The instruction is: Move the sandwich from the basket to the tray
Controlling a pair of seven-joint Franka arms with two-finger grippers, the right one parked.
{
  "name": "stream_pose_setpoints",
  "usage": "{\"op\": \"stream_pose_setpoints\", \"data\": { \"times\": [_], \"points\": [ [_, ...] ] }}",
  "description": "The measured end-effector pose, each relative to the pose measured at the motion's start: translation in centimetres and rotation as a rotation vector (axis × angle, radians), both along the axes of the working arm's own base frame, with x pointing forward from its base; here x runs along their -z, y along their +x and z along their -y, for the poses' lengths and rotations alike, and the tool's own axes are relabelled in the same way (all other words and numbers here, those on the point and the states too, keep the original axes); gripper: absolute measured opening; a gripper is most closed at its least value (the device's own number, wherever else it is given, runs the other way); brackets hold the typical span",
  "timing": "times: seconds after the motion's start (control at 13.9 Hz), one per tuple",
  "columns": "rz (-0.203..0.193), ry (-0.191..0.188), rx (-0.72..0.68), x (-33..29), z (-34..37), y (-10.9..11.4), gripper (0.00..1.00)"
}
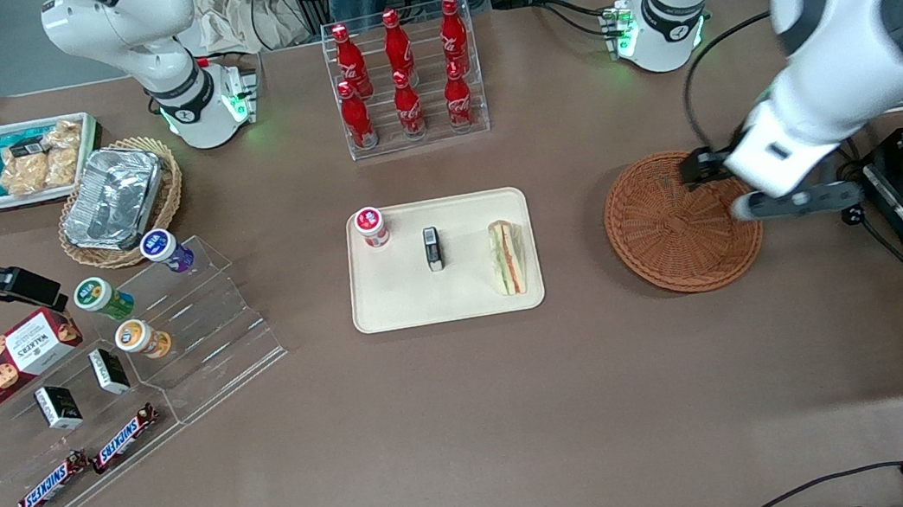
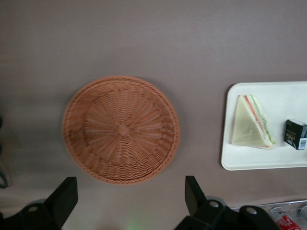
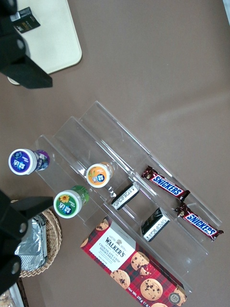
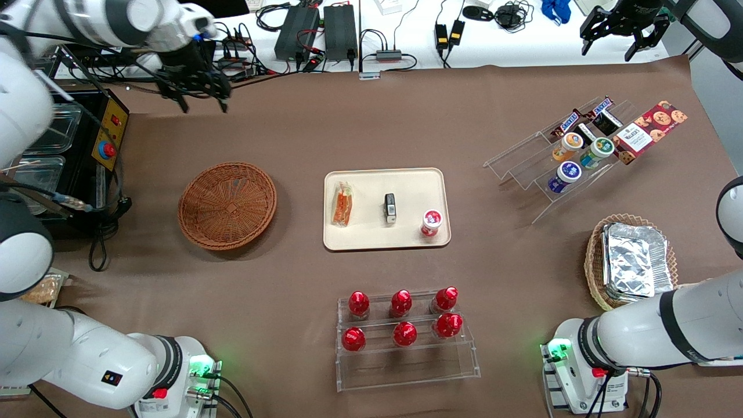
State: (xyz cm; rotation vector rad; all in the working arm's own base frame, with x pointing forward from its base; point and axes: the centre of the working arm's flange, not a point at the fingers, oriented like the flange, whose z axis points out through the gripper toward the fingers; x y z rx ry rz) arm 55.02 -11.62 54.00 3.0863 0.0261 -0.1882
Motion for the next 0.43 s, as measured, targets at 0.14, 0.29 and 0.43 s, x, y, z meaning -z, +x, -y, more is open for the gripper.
{"op": "stream_pose_setpoints", "data": {
  "times": [0.14, 0.29, 0.43],
  "points": [
    [0.008, -0.005, -0.061, -1.0, -3.9, 0.2, 1.00],
    [0.005, -0.009, -0.081, -1.0, -7.1, 0.4, 1.00],
    [0.000, -0.013, -0.076, -1.0, -9.4, 0.4, 1.00]
  ]
}}
